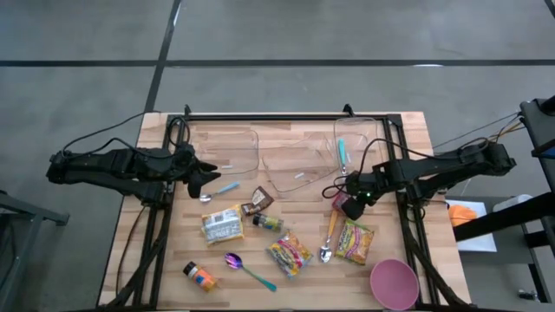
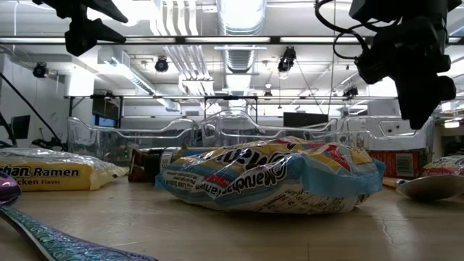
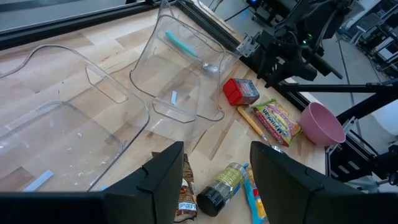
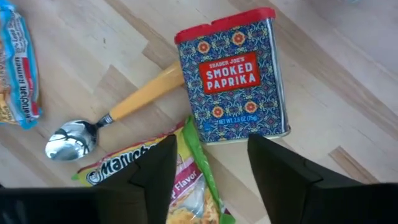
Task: Pick & Place Food Item
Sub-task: Put the red seasoning can into the left transparent bin
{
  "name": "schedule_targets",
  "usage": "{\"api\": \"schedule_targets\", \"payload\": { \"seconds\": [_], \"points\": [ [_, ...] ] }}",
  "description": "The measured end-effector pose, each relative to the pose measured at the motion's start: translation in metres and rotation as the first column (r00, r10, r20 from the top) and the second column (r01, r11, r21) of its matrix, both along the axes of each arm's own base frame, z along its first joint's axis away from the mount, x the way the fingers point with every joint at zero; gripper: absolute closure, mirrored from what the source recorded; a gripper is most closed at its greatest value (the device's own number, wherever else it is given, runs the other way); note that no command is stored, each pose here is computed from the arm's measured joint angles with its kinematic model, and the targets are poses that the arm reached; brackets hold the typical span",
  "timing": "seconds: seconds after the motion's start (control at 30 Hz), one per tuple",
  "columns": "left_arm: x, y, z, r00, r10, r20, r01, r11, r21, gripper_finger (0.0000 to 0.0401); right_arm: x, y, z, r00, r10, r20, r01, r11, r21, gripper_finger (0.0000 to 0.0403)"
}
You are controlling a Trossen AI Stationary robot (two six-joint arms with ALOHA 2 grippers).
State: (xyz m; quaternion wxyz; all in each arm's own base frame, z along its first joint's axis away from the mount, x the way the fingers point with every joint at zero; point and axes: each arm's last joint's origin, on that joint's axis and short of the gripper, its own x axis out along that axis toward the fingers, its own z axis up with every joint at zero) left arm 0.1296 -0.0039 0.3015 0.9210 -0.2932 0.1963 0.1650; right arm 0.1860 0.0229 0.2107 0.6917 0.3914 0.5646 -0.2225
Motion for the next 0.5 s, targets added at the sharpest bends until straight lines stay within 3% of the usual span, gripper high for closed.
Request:
{"api": "schedule_targets", "payload": {
  "seconds": [0.3,0.37,0.5],
  "points": [
    [0.0000,0.0000,0.0000,1.000,0.000,0.000,0.000,1.000,0.000,0.0208,-0.0053,0.0005,-0.0094,0.999,0.021,-0.041,-0.020,0.999,0.026,0.0024],
    [0.0001,0.0000,0.0000,1.000,0.000,0.000,0.000,1.000,0.000,0.0208,-0.0050,0.0005,-0.0094,0.999,0.026,-0.037,-0.026,0.999,0.025,0.0011],
    [0.0000,0.0000,0.0000,1.000,0.000,0.000,0.000,1.000,0.000,0.0208,-0.0028,0.0007,-0.0088,0.999,0.051,-0.009,-0.051,0.999,0.019,0.0024]
  ]
}}
